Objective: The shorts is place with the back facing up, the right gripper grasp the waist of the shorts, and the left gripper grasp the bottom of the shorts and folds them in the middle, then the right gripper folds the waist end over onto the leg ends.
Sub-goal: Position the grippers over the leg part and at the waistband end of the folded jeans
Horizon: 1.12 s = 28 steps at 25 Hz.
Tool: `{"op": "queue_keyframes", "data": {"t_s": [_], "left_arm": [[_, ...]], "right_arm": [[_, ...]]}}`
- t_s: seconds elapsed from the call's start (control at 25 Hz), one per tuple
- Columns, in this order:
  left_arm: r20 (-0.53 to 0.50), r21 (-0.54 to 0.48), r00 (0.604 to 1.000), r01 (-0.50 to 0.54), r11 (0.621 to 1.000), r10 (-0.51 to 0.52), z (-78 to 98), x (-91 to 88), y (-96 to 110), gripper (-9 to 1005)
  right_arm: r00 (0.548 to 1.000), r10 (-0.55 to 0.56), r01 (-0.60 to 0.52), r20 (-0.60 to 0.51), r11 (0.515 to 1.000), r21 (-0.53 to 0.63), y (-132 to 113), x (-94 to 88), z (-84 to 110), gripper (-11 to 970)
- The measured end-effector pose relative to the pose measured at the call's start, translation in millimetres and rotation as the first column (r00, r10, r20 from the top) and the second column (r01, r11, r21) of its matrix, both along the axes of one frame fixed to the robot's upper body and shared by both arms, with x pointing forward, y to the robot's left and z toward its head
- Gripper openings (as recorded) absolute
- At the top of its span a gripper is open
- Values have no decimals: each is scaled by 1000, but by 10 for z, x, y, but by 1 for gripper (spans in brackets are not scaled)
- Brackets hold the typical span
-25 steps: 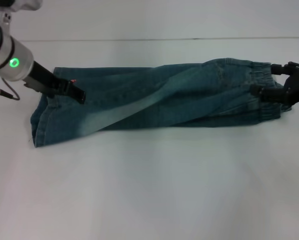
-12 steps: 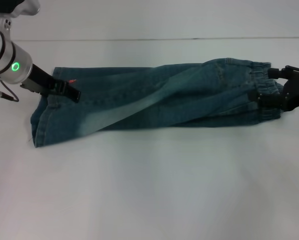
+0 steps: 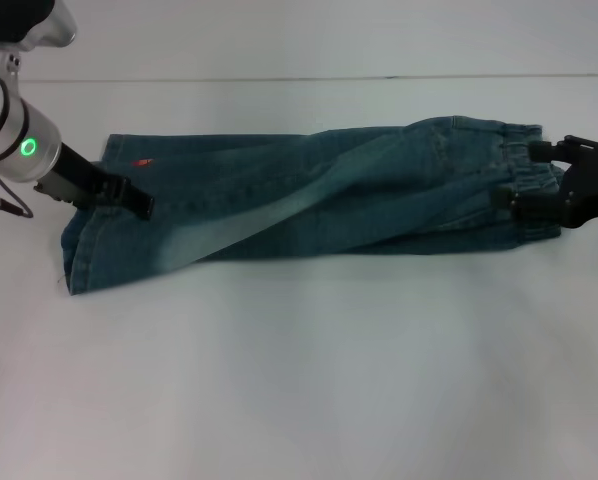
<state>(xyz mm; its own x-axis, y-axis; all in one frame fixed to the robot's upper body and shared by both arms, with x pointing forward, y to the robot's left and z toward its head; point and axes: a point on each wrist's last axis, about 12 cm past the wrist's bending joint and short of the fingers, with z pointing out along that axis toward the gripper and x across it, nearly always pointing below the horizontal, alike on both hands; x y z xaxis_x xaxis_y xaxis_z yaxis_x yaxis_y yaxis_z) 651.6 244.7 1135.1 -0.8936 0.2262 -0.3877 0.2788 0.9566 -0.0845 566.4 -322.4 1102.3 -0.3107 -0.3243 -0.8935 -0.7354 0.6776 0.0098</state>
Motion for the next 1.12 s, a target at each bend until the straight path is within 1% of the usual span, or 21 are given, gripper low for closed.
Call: {"op": "queue_keyframes", "data": {"t_s": [0.2,0.28,0.32,0.36,0.64,1.12], "left_arm": [[18,1,1000,-12,1000,12,-16,9,27,885],[21,1,1000,-15,1000,15,-16,12,29,885],[21,0,1000,-16,1000,16,-16,12,30,885],[21,0,1000,-18,1000,18,-16,12,31,885],[-3,-3,1000,-25,1000,25,-49,-8,35,886],[-1,-3,1000,-29,1000,29,-88,-13,29,886]], "right_arm": [[999,48,-48,13,999,-3,50,-37,-11,920],[996,87,-87,19,996,-2,79,-67,-19,920],[991,130,-130,24,992,0,113,-103,-29,920],[991,130,-130,24,992,0,113,-103,-29,920],[970,240,-240,43,971,-2,183,-216,-66,920],[960,275,-275,46,961,4,206,-264,-87,919]]}}
